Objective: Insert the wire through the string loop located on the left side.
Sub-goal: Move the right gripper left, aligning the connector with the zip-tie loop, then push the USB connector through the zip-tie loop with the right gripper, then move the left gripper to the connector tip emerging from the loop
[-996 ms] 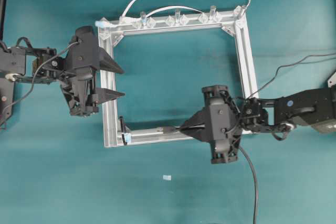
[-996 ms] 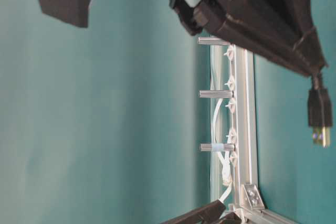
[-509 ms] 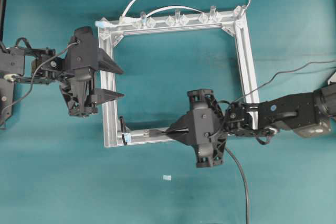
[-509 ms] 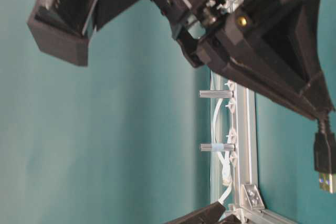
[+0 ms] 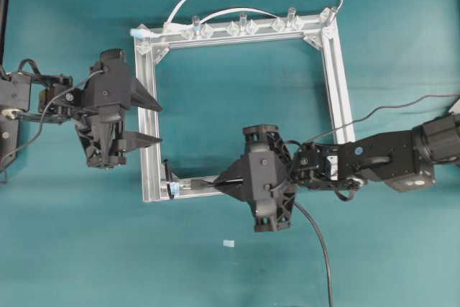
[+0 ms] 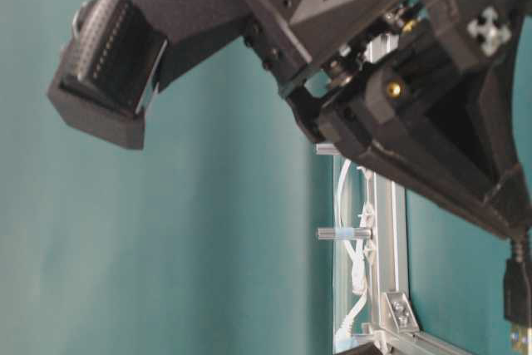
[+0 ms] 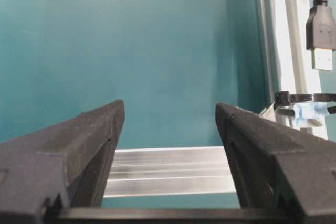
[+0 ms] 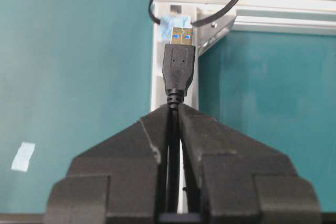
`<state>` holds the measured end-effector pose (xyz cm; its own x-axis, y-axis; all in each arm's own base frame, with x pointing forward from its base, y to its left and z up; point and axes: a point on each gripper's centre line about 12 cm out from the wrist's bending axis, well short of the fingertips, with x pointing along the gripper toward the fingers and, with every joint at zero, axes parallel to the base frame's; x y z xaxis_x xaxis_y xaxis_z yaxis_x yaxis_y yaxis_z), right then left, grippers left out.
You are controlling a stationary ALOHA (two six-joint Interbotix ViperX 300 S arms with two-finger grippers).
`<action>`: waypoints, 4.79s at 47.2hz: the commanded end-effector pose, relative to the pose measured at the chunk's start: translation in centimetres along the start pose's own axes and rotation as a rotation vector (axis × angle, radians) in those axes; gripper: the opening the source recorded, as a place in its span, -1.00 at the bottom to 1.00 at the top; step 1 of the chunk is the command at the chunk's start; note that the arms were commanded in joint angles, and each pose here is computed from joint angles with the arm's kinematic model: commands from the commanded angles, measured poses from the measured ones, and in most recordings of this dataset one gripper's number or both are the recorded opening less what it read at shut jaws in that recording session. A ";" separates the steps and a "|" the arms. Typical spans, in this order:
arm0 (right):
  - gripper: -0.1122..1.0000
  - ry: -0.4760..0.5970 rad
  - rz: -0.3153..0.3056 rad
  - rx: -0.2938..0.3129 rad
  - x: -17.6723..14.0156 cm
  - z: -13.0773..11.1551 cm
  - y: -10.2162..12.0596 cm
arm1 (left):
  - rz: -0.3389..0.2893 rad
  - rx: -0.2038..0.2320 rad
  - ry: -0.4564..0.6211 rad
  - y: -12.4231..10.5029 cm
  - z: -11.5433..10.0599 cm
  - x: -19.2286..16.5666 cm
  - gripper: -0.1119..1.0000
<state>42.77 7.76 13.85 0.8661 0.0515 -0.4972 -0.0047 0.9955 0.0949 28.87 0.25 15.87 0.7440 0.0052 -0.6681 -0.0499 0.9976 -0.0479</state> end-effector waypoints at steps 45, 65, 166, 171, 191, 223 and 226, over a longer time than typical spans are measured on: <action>-0.66 -0.064 -0.011 -0.008 1.9 2.7 -0.7 | -0.072 0.068 0.088 -2.8 -1.2 -0.4 0.48; -0.66 -0.045 -0.001 -0.006 3.3 2.9 -0.4 | -0.086 0.086 0.133 -3.4 -1.9 -0.6 0.48; -0.66 -0.070 -0.003 -0.005 5.2 4.4 -0.7 | -0.144 0.138 0.150 -5.7 -1.9 -0.9 0.48; -0.66 -0.073 -0.004 -0.006 5.2 4.4 -0.7 | -0.160 0.151 0.140 -6.4 -1.6 -1.0 0.48; -0.66 -0.075 -0.004 -0.006 5.2 4.4 -0.7 | -0.169 0.157 0.121 -7.0 -1.2 -0.2 0.49; -0.66 -0.078 -0.004 -0.011 5.2 4.5 -0.7 | -0.140 0.136 0.151 -6.7 -0.8 3.6 0.72; -0.66 -0.077 -0.004 -0.012 5.2 4.4 -0.7 | -0.140 0.136 0.156 -6.7 -0.9 3.7 0.72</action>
<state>48.86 7.00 13.05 0.8770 0.0423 -0.4786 -0.0030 0.9966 0.0824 30.64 -6.52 12.36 0.5997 -0.1326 -0.7892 0.1572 0.9865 -0.0463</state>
